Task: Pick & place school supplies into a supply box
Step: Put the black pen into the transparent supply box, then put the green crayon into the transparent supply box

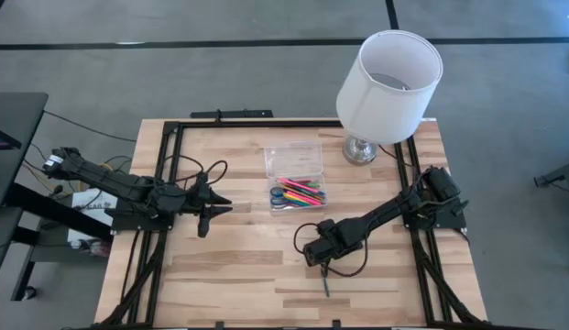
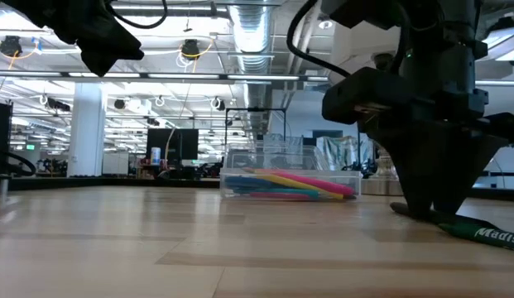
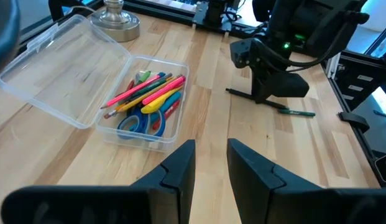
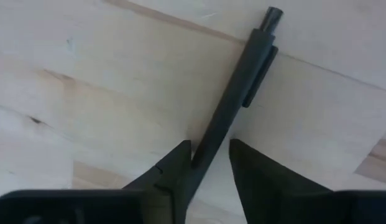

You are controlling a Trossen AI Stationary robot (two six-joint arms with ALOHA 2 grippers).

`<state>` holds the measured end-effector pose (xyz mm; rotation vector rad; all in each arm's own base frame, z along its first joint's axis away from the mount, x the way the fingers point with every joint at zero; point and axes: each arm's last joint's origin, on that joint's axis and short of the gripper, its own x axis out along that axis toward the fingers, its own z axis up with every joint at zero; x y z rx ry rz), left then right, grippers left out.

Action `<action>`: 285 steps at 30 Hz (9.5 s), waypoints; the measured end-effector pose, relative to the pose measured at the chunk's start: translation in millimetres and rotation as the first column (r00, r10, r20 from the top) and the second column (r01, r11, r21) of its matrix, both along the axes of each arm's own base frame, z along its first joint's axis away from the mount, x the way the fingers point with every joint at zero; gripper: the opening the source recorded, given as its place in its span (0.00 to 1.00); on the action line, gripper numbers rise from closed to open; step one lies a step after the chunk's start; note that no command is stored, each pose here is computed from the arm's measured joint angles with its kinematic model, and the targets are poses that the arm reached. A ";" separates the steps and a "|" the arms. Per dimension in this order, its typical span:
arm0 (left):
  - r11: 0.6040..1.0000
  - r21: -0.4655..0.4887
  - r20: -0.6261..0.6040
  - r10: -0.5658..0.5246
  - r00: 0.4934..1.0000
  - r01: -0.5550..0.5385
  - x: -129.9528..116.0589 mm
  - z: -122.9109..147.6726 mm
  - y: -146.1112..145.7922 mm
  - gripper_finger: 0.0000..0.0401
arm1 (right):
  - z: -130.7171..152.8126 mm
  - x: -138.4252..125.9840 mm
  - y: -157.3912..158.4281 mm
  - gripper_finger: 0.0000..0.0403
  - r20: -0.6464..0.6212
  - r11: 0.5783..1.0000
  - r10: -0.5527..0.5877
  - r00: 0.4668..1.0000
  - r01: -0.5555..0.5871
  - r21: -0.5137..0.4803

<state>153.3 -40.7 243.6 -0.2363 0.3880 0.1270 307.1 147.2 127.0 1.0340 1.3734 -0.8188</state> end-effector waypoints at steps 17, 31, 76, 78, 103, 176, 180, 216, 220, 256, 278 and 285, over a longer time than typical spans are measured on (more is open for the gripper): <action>0.999 -0.029 -0.006 0.018 1.000 -0.018 -0.4 -0.8 0.2 0.21 | 0.1 -2.8 -4.6 0.03 -0.013 0.947 0.320 0.947 -0.320 -0.001; 0.981 -0.133 0.017 0.147 0.989 -0.143 -0.4 -0.2 2.5 0.21 | -0.5 0.5 -16.3 0.07 0.045 0.678 0.734 0.677 -0.735 0.009; 0.904 -0.251 0.066 0.374 0.925 -0.348 -1.0 1.8 7.4 0.21 | 97.5 75.7 -101.5 0.01 0.019 0.274 0.959 0.283 -0.907 -0.318; 0.904 -0.250 0.066 0.374 0.925 -0.347 -1.0 1.7 7.4 0.21 | 98.5 78.5 -119.2 0.01 0.016 0.292 0.952 0.305 -0.897 -0.331; 0.905 -0.253 0.064 0.368 0.928 -0.342 -0.9 1.6 7.1 0.21 | 97.1 77.4 -198.7 0.31 0.039 0.515 0.845 0.533 -0.793 -0.326; 0.531 0.198 -0.506 -0.664 0.550 0.824 334.4 -53.7 -72.7 0.21 | 191.3 -196.9 -101.2 0.28 0.431 0.473 0.866 0.254 -0.135 -0.871; 0.513 0.209 -0.512 -0.668 0.540 0.833 345.9 -60.7 -76.2 0.21 | 197.6 -205.6 -112.1 0.28 0.437 0.463 0.878 0.196 -0.113 -0.879; 0.330 0.287 -0.548 -0.714 0.437 0.899 351.8 -72.7 -111.7 0.21 | 157.2 -220.1 -133.9 0.28 0.549 0.553 0.833 0.062 -0.090 -0.829; 0.306 0.290 -0.547 -0.725 0.419 0.907 355.7 -92.7 -118.7 0.21 | 148.5 -219.0 -133.7 0.28 0.567 0.571 0.821 0.072 -0.098 -0.815; 0.442 0.271 -0.552 -0.657 0.514 0.855 368.5 -107.8 -123.6 0.21 | 148.1 -222.0 -133.5 0.28 0.605 0.609 0.793 0.072 -0.098 -0.787; 0.835 0.172 -0.484 -0.391 0.783 0.523 346.2 5.3 -71.2 0.21 | 112.5 -199.2 -100.6 0.28 0.696 0.783 0.611 0.377 -0.416 -0.462; 0.882 0.215 -0.547 -0.248 0.800 0.420 327.2 24.0 -74.2 0.21 | 81.9 -205.4 -91.7 0.28 0.500 0.900 0.434 0.749 -0.383 -0.207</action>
